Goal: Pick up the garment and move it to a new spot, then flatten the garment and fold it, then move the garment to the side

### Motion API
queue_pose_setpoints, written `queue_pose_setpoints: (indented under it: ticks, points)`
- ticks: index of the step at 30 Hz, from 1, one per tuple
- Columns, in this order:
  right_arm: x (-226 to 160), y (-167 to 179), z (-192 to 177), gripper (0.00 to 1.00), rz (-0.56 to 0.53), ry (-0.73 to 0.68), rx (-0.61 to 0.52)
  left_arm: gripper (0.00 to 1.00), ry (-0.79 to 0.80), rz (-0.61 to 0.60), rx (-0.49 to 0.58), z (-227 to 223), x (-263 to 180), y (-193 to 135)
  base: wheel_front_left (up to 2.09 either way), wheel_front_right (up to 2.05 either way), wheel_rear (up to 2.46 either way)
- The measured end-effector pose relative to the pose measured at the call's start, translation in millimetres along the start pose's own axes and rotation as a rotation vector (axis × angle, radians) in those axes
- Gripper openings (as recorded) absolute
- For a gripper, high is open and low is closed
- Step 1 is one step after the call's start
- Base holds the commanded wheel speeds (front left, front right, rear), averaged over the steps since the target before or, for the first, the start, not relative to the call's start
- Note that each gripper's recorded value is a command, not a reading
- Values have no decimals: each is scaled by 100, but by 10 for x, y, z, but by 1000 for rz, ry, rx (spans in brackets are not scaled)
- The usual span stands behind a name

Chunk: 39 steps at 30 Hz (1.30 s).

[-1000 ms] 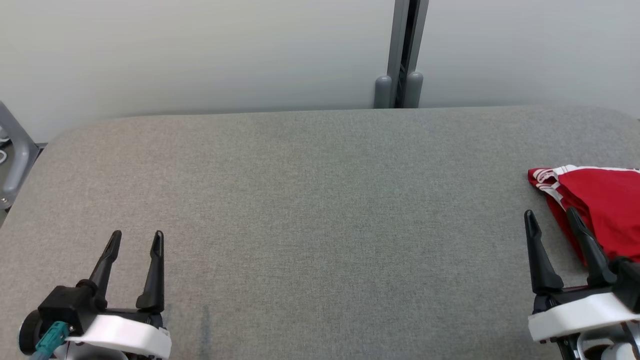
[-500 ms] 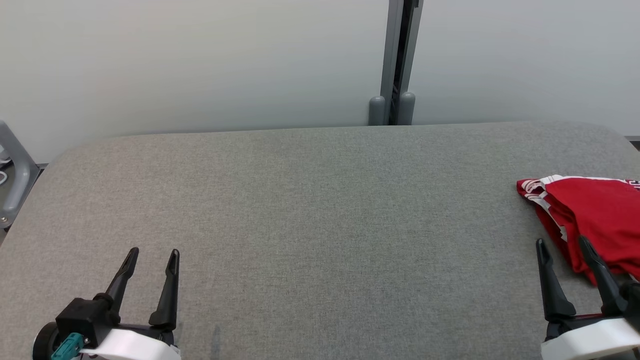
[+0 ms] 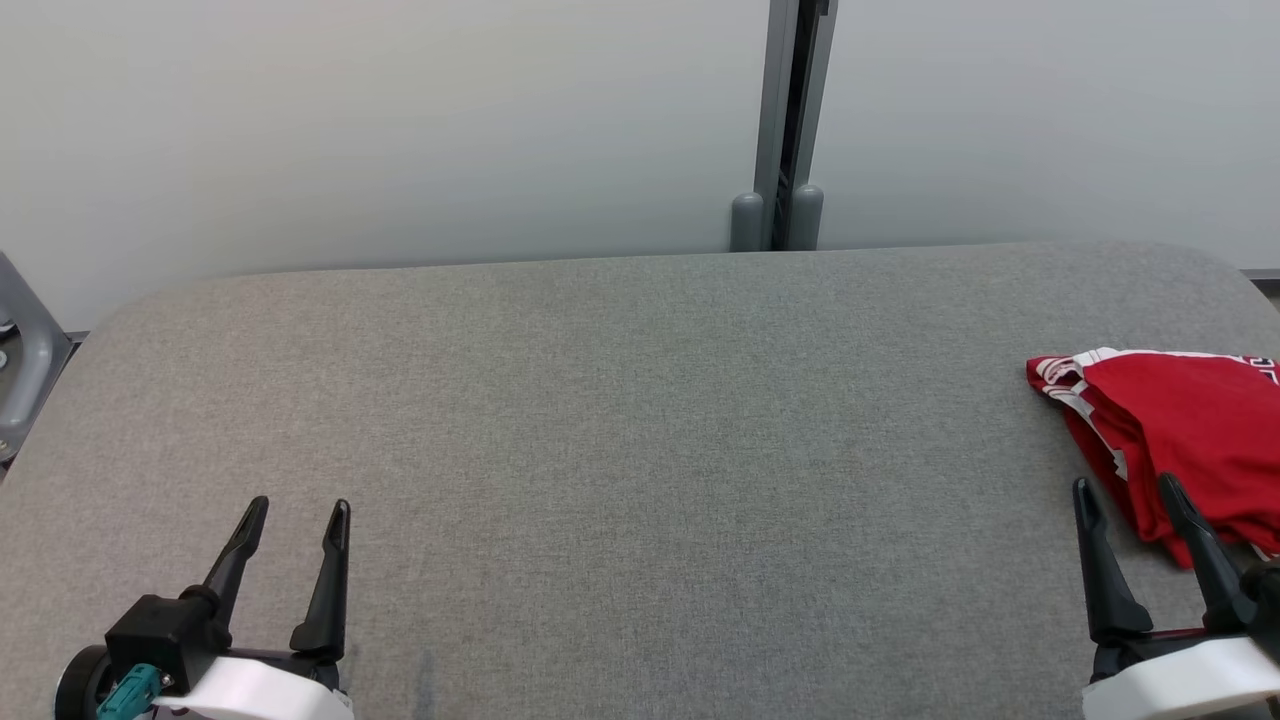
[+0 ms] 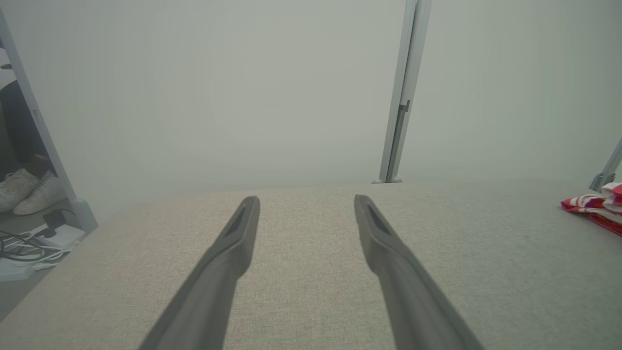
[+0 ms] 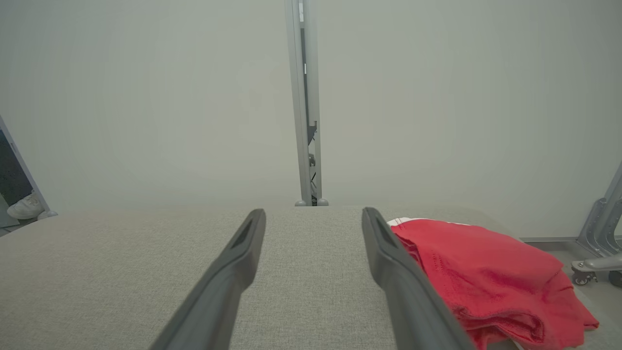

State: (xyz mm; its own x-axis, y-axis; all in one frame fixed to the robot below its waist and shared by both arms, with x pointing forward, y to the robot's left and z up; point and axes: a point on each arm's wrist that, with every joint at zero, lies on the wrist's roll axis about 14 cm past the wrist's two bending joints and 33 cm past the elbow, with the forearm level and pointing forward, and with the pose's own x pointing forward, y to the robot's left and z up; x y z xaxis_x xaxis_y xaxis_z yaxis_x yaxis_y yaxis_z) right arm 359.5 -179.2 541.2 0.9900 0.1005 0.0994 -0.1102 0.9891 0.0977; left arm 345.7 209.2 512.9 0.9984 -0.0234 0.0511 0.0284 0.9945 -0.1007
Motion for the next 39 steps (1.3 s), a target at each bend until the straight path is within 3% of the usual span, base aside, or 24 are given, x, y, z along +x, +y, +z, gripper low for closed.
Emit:
queue_pose_setpoints:
  ticks: [17, 18, 23, 39]
  points:
    - [22, -17, -62, 100, -7, 17, 5, 100, 18, 18, -4, -54, 26, 37, 0, 0, 0]
    - [19, -17, -82, 0, -7, 23, 6, 0, 25, 20, -8, -76, 19, 38, 0, 0, 0]
    - [-41, -24, -287, 0, -26, 88, 47, 0, 100, 31, -55, -332, -97, -22, 0, 0, 0]
    - [28, -261, -407, 0, -120, 145, 322, 0, 96, 68, -344, -344, -3, -72, 0, 0, 0]
